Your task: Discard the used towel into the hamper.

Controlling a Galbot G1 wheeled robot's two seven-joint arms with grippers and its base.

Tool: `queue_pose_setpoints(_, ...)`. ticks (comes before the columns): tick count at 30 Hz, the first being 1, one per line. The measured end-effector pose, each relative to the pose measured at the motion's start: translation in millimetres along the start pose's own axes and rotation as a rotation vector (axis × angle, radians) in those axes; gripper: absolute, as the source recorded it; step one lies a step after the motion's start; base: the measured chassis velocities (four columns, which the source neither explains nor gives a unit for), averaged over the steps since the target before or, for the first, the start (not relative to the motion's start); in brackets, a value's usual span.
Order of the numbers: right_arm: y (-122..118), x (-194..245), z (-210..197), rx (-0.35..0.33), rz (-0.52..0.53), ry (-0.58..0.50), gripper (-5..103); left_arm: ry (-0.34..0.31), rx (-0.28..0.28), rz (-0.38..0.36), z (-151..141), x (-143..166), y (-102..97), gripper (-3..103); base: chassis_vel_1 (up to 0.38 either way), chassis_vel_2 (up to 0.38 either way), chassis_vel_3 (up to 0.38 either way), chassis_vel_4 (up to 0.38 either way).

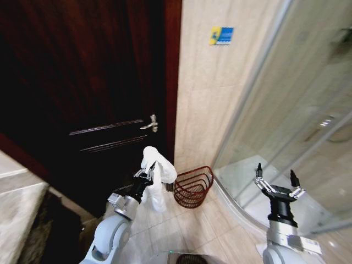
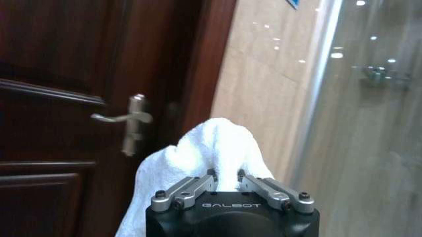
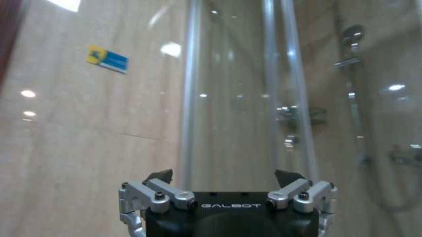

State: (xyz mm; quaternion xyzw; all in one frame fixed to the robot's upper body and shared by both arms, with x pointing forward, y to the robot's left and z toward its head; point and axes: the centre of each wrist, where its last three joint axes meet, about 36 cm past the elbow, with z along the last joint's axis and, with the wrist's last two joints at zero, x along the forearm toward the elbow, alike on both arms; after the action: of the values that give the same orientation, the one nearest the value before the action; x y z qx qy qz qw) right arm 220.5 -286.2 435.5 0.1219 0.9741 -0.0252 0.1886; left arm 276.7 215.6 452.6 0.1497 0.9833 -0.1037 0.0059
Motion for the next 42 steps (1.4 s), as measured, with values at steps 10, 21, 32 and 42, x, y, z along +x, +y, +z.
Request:
queue_pose_setpoints(10, 2.3, 1.4, 1.7, -0.008, -0.007, 0.001, 100, -0.002, 0.002, -0.009, 1.6, -3.3, 0.5, 6, -0.13, -0.125, -0.127, -0.129)
queue_pose_setpoints(21, 2.5, 8.0, 13.0, -0.003, -0.014, 0.019, 100, -0.023, -0.022, -0.047, 5.3, -5.8, 2.2, 6, -0.126, -0.126, -0.126, -0.12)
queue_pose_setpoints(32, 0.2, 25.4, 37.8, 0.006, -0.014, 0.061, 100, -0.004, -0.111, -0.058, 57.2, -30.0, 14.9, 6, -0.054, -0.05, -0.051, -0.045)
queue_pose_setpoints(42, 2.7, 37.1, 51.5, 0.045, -0.027, 0.072, 100, 0.019, -0.098, -0.057, 108.5, -98.0, 45.7, 6, 0.0, 0.0, 0.0, 0.0)
